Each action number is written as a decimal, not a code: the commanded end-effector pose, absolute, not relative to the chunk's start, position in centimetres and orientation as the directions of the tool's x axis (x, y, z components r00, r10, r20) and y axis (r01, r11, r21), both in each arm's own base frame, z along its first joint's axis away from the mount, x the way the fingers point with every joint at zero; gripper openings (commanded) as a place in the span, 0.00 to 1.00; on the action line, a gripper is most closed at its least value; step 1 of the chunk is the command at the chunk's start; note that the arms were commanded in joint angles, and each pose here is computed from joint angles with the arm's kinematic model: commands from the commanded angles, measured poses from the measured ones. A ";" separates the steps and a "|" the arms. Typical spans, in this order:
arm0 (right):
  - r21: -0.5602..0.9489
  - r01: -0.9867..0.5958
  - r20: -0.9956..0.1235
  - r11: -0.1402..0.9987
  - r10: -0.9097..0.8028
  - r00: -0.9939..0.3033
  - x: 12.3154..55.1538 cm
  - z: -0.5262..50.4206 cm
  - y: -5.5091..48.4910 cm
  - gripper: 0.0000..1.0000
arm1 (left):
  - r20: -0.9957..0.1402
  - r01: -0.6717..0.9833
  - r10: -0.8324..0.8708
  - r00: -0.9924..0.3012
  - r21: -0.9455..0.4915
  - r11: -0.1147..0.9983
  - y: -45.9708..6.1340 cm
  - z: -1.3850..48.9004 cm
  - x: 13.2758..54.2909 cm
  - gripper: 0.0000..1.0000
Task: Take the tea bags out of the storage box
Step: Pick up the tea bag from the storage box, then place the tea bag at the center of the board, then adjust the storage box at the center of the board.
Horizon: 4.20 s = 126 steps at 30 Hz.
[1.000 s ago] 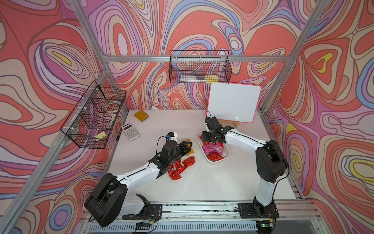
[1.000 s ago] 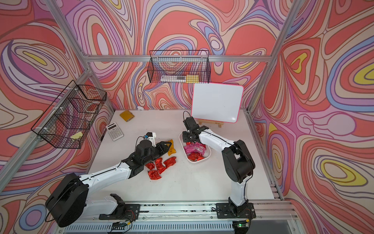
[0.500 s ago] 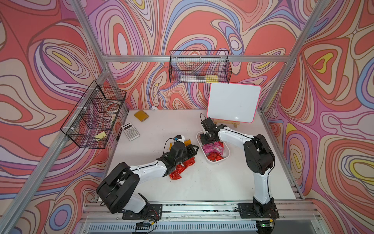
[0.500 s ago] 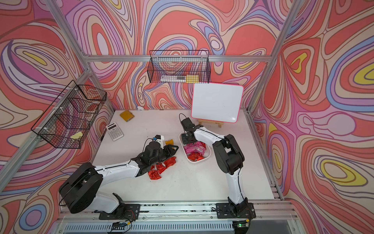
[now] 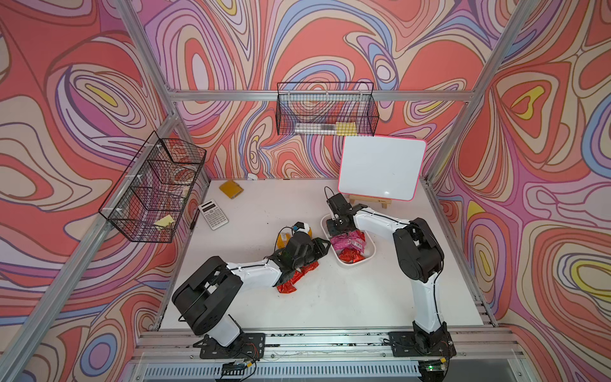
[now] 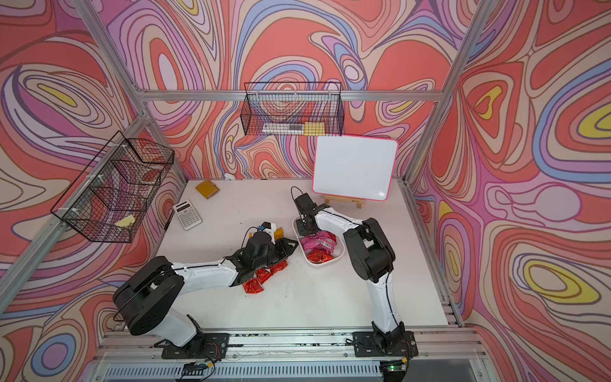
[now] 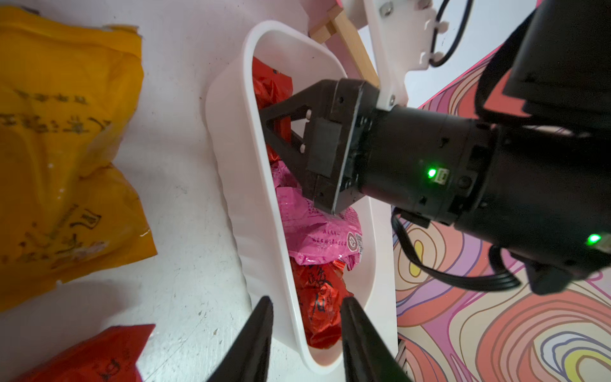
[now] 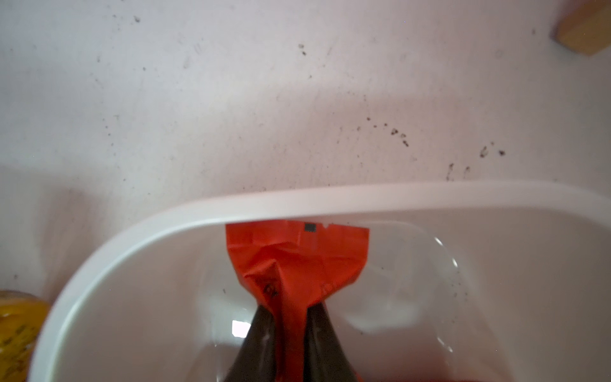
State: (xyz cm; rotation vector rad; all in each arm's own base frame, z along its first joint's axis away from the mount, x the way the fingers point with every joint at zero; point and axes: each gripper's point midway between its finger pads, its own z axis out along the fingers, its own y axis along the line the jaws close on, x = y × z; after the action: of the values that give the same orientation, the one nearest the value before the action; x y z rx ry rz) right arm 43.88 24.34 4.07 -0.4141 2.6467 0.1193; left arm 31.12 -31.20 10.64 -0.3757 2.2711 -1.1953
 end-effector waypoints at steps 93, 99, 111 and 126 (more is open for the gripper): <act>0.197 -0.052 -0.626 0.979 0.085 -0.775 29.8 16.5 16.8 0.54 | -0.406 0.052 -0.294 -0.865 -0.657 0.752 -33.6 8.4 32.7 0.47; 0.209 -0.024 -0.626 0.978 0.115 -0.771 29.1 16.6 16.1 0.54 | -0.409 0.035 -0.262 -0.874 -0.591 0.806 -33.2 6.8 32.9 0.34; 0.232 -0.073 -0.580 0.970 0.078 -0.811 28.8 15.7 17.5 0.54 | -0.448 0.111 -0.154 -0.881 -0.512 0.852 -33.6 7.1 33.6 0.14; 0.061 -0.113 -0.516 0.992 -0.066 -0.854 30.0 12.3 17.1 0.60 | -0.505 0.186 -0.129 -0.853 -0.526 0.830 -34.9 10.0 34.5 0.32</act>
State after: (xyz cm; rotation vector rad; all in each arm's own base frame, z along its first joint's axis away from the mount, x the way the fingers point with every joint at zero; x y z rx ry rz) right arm 28.84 17.74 11.69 -0.1135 2.6251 0.1982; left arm 34.44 -34.89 8.07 0.0352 2.5223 -0.7611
